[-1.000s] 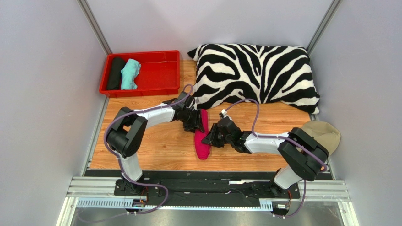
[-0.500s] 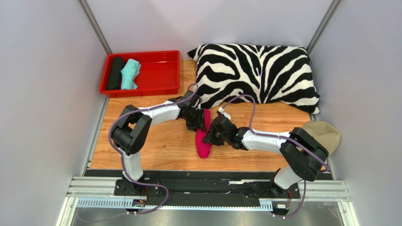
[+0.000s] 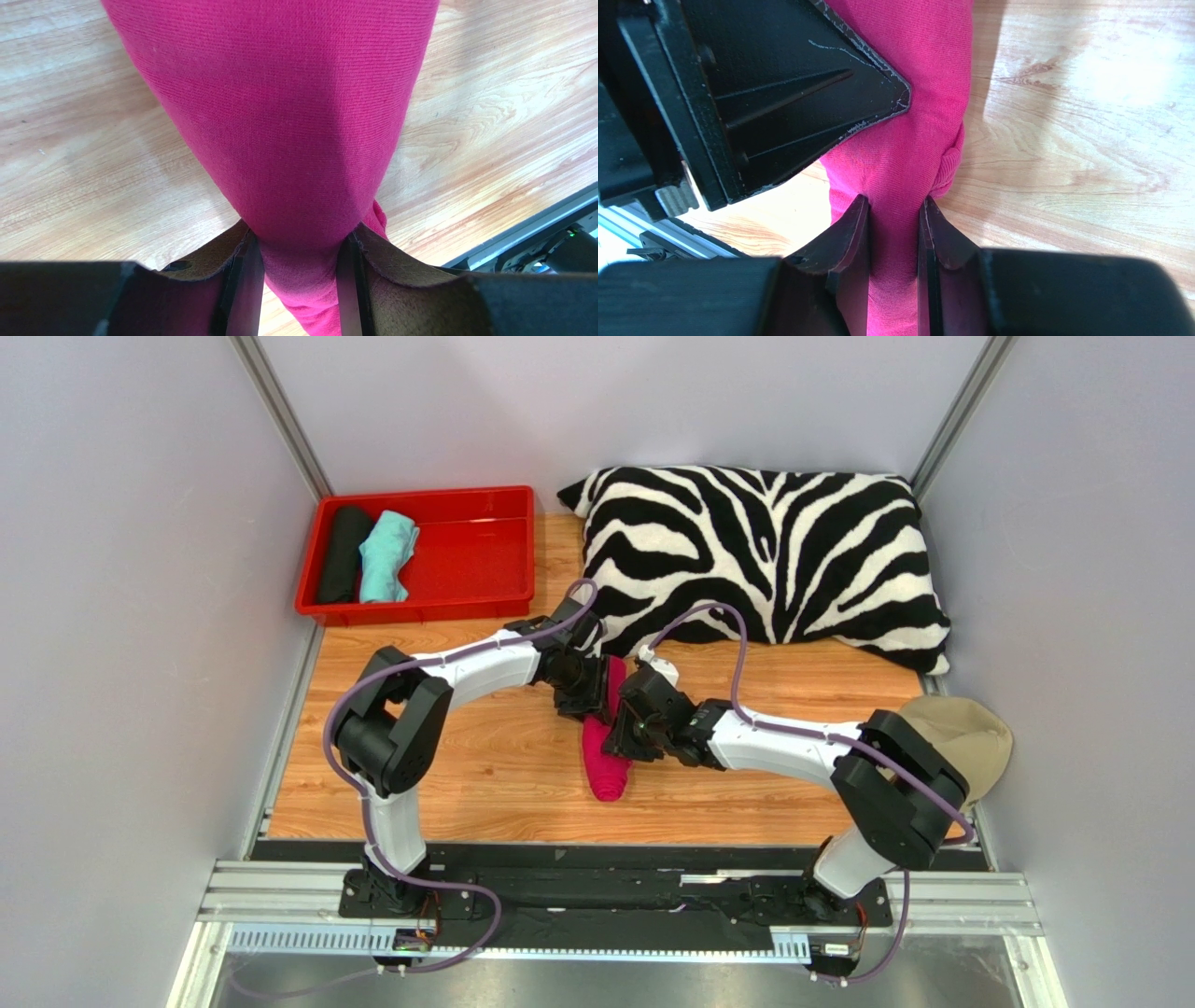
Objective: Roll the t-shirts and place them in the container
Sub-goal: Roll the T-shirt to the center of the board, then pick up the T-shirt from the center of the board.
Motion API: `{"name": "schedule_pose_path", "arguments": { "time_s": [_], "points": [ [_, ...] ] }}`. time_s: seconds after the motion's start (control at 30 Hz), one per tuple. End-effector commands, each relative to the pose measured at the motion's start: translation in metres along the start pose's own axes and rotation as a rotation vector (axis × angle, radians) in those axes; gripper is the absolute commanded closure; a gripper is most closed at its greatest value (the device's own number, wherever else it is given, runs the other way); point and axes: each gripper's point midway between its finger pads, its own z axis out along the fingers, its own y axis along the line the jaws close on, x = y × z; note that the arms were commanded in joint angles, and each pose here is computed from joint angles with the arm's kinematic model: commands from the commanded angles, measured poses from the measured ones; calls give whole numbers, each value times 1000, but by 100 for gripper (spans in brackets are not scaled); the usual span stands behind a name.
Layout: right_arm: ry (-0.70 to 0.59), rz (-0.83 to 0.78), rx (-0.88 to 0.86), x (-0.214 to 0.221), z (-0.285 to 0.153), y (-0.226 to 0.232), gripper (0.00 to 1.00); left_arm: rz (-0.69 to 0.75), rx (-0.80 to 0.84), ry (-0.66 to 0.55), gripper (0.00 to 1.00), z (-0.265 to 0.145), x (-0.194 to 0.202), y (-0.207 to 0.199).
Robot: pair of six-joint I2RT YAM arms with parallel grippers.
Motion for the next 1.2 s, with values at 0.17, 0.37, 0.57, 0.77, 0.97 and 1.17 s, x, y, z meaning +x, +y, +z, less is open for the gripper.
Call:
{"name": "schedule_pose_path", "arguments": {
  "time_s": [0.17, 0.37, 0.57, 0.77, 0.97, 1.17],
  "points": [
    [-15, -37, -15, -8, -4, 13, 100, 17, -112, -62, 93, -11, -14, 33],
    [-19, -39, -29, -11, -6, 19, 100, 22, -97, -82, 100, -20, -17, 31],
    [-18, -56, -39, -11, -6, 26, 76, 27, -83, -97, 100, -25, -21, 28],
    [-53, -87, -30, -16, -17, 27, 36, 42, -101, -95, 100, -23, -22, 32],
    [-148, -87, 17, -35, -53, 16, 31, 85, -100, -103, 100, -25, -23, 33],
    [-254, -46, 35, -59, -95, -3, 31, 167, -107, -165, 100, -44, -45, 35]
  ]
}}
